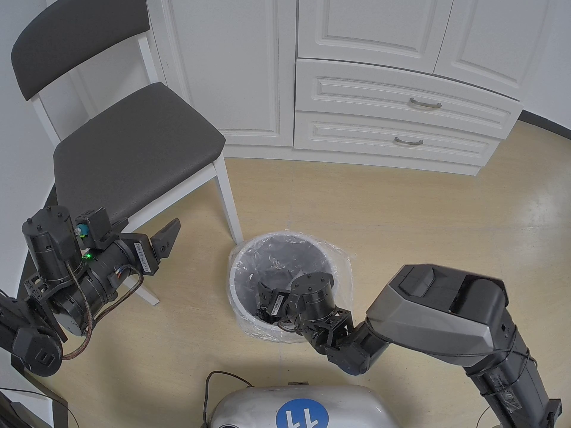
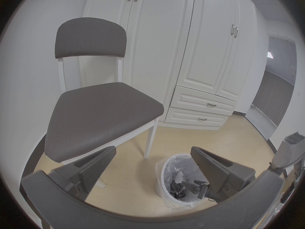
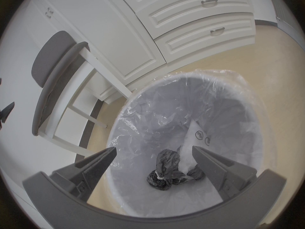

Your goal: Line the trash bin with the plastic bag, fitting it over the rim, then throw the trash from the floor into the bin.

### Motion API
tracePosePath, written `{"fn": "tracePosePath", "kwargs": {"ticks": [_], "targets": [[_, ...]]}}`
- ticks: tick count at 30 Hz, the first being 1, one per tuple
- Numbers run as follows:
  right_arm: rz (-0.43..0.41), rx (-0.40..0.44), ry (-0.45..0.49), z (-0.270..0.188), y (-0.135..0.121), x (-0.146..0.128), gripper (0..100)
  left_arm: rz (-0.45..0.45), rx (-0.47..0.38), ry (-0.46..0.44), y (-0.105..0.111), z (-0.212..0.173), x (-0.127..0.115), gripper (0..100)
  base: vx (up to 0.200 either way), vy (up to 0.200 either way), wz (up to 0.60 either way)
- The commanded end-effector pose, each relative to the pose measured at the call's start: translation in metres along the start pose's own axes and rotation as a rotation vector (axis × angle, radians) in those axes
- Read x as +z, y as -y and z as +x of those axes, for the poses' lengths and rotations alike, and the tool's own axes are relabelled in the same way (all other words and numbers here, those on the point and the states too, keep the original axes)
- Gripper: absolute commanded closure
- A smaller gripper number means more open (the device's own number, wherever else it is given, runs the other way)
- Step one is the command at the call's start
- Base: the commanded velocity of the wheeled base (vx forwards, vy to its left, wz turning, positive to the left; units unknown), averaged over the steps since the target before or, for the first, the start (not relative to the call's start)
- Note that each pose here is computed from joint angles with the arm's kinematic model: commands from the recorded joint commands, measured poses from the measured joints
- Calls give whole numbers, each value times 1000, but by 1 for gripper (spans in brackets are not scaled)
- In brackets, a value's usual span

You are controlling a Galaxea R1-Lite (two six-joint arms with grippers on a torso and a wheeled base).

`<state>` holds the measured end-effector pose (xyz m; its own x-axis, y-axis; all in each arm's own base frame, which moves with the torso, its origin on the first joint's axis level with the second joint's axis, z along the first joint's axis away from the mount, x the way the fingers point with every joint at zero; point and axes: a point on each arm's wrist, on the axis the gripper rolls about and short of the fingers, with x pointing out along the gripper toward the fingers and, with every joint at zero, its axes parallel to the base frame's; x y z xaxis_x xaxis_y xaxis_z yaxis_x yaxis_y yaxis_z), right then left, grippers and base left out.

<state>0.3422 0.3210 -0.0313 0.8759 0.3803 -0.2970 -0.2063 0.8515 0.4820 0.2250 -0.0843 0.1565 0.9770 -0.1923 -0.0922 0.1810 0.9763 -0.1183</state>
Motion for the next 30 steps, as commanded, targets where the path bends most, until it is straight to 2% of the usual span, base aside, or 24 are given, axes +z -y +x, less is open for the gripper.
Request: {"fn": "tracePosePath", "kwargs": {"ticks": [1,2,3,6,8,9,10,14,18,23,25,26,30], "targets": [[-142,46,19,-49,-16,45,0,-1,-15,-3,3,-3,-1,0,0,0,0],[-158,49,18,-52,-16,48,0,-1,-15,-3,3,-3,-1,0,0,0,0],[-230,49,30,-69,-14,63,0,0,-16,-6,3,-4,-2,0,0,0,0],[-317,13,64,-94,-2,89,0,1,-17,0,3,-7,-1,0,0,0,0],[-412,-47,111,-121,19,119,0,1,-26,15,2,-16,2,0,0,0,0],[-421,-59,116,-124,23,123,0,1,-28,15,2,-17,2,0,0,0,0],[-458,-109,152,-144,43,142,0,0,-48,28,5,-26,4,0,0,0,0],[-435,-202,335,-190,75,193,0,-13,-88,91,8,-47,15,0,0,0,0],[-403,-265,467,-241,89,222,0,-1,-98,204,5,-70,36,0,0,0,0],[-374,-286,602,-295,91,237,0,32,-94,323,-2,-102,54,0,0,0,0],[-372,-283,622,-303,89,238,0,34,-93,340,-3,-106,56,0,0,0,0],[-364,-270,693,-328,84,241,0,37,-91,376,-5,-120,63,0,0,0,0],[-354,-249,804,-370,75,246,0,31,-87,423,-9,-142,76,0,0,0,0]]}}
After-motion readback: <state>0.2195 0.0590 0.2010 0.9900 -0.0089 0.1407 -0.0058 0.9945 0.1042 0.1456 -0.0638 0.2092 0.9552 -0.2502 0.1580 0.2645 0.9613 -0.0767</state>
